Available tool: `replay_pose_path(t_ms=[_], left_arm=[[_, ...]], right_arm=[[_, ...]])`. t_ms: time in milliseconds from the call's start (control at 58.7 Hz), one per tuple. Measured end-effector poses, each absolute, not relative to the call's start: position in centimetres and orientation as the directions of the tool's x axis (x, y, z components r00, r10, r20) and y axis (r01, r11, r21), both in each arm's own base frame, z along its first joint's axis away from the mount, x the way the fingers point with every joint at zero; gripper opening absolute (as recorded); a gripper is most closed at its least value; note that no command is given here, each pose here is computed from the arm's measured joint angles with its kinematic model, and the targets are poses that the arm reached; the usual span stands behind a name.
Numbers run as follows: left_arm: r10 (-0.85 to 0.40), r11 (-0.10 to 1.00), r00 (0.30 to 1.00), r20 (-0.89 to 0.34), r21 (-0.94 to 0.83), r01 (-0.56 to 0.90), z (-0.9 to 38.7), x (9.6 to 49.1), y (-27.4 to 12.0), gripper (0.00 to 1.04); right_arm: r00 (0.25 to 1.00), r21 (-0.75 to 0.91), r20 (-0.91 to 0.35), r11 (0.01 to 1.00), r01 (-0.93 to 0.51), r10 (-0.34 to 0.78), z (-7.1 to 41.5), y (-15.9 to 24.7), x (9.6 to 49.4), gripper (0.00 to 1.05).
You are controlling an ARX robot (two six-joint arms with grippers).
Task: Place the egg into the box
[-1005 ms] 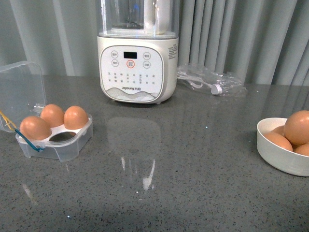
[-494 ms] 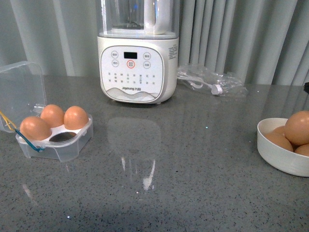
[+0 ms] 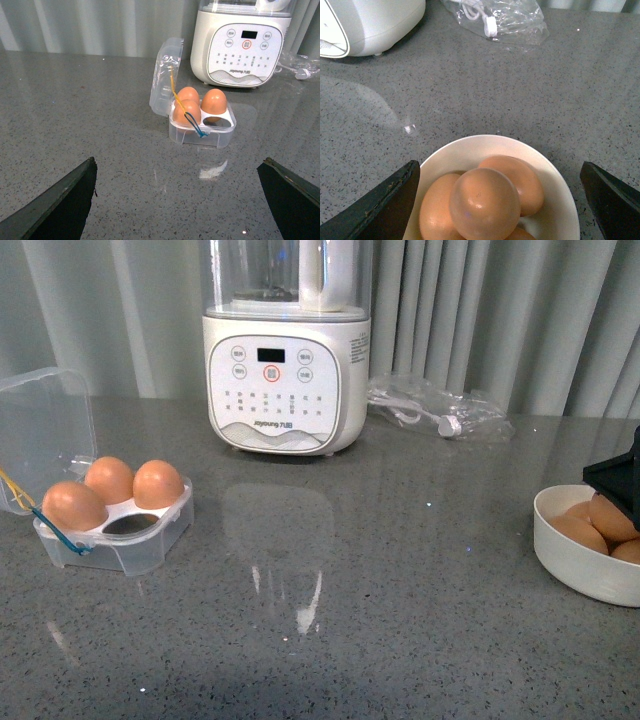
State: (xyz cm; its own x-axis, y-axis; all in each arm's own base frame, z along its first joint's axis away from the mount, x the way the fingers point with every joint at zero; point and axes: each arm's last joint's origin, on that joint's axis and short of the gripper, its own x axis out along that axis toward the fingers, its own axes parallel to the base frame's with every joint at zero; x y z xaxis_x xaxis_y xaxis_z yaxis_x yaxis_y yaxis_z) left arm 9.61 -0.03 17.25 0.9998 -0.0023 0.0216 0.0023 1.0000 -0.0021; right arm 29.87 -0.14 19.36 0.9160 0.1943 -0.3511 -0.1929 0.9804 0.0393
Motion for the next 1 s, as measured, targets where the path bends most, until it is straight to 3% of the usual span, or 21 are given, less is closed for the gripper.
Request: replay_pose_path(t_ms=[426, 749, 1005], left_arm=[[-0.002, 1.0, 1.0, 0.022, -0.002, 0.002, 17.2, 9.6, 0.0, 0.98], [-0.002, 1.0, 1.0, 0.022, -0.002, 0.002, 17.2, 9.6, 0.0, 0.98], [-0.002, 1.0, 1.0, 0.022, -0.002, 0.002, 17.3, 9.6, 0.0, 0.98]], right_arm=[[0.896, 0.05, -0.399, 0.98, -0.191, 0.195, 17.3, -0.3, 29.7, 0.97], [0.901, 0.028, -0.386, 0.979, -0.203, 0.198, 17.7, -0.3, 28.9, 0.47], [0.923, -0.009, -0.326, 0.975, -0.221, 0.206, 19.9, 0.0, 27.8, 0.43]])
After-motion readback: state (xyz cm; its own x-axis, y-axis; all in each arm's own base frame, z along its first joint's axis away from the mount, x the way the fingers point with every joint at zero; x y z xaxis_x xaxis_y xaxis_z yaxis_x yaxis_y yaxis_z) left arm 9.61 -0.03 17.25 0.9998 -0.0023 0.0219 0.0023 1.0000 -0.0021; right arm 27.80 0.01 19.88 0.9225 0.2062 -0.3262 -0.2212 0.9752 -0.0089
